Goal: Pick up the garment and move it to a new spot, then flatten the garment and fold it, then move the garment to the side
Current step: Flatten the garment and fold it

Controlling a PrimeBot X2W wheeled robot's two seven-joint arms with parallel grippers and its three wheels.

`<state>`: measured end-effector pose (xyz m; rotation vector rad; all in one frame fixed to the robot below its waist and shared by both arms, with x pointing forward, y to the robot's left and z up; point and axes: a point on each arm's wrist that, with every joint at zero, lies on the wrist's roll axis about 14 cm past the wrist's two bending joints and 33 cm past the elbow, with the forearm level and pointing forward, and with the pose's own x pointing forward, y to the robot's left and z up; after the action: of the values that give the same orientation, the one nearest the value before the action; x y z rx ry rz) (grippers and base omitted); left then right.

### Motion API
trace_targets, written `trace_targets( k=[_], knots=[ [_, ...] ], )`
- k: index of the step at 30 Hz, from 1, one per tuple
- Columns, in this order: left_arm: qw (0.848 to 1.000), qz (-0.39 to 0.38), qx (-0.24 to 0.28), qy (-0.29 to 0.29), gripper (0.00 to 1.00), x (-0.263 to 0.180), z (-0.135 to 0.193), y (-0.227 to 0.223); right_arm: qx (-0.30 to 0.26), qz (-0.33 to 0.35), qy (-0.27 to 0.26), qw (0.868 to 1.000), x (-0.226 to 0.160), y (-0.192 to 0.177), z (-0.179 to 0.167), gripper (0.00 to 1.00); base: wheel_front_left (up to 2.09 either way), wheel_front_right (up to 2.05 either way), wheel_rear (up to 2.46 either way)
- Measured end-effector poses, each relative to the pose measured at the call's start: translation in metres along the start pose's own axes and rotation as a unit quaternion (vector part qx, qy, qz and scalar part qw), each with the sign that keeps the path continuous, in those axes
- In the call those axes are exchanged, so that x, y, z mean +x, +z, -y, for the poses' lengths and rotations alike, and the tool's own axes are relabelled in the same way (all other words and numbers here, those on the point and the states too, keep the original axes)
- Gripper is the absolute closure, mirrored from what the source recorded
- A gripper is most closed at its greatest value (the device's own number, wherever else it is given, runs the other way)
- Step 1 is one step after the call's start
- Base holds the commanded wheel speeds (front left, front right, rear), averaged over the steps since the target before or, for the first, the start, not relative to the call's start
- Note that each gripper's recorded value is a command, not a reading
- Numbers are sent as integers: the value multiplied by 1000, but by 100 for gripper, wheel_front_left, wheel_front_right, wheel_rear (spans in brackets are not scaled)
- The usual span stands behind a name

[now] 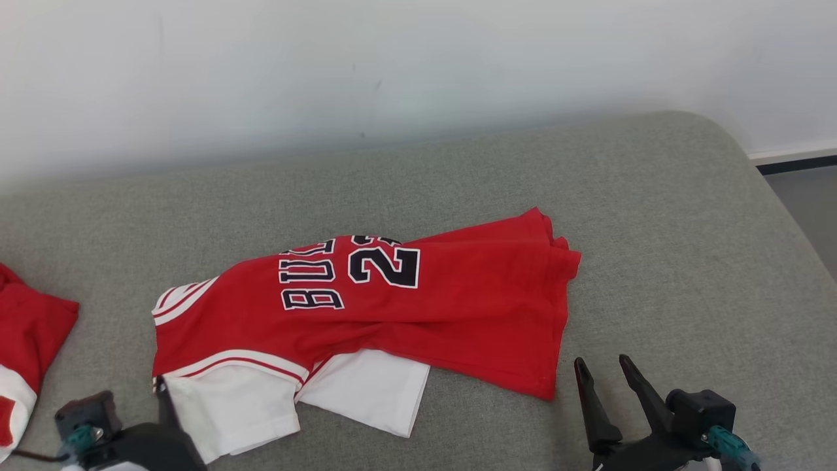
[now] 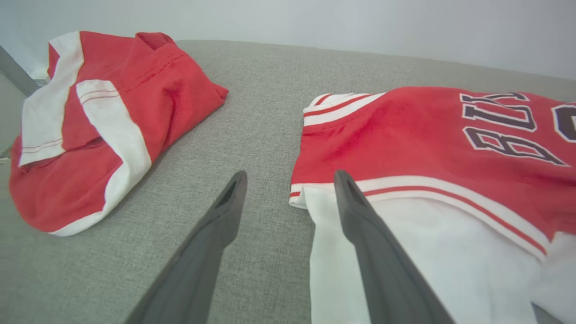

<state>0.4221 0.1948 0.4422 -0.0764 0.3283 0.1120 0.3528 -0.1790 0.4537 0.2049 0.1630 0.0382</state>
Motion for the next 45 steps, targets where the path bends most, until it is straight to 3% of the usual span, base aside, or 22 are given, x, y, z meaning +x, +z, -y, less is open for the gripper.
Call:
trace_targets(
  k=[8, 17, 27, 28, 29, 30, 45],
  knots=[
    [999, -19, -32, 19, 0, -18, -18, -30, 2, -12, -13, 1000, -4, 2, 9, 0, 0, 0, 0],
    [997, -67, -47, -18, 0, -42, -3, -66, -5, -65, -4, 998, 0, -10, 3, 0, 0, 0, 0],
    [994, -89, -42, -38, 0, -32, 10, -75, -28, -123, -11, 992, 5, -26, 9, 0, 0, 0, 0],
    [994, -92, -41, -40, 20, -31, 12, -77, -28, -128, -13, 991, 4, -28, 10, 0, 0, 0, 0],
    [994, -95, -40, -44, 66, -30, 14, -77, -28, -133, -13, 991, 4, -31, 11, 0, 0, 0, 0],
    [994, -95, -40, -47, 100, -29, 16, -77, -28, -137, -13, 990, 5, -32, 10, 0, 0, 0, 0],
    [992, -103, -45, -56, 100, -29, 23, -82, -34, -208, 9, 978, 18, -57, -2, 0, 0, 0, 0]
  ],
)
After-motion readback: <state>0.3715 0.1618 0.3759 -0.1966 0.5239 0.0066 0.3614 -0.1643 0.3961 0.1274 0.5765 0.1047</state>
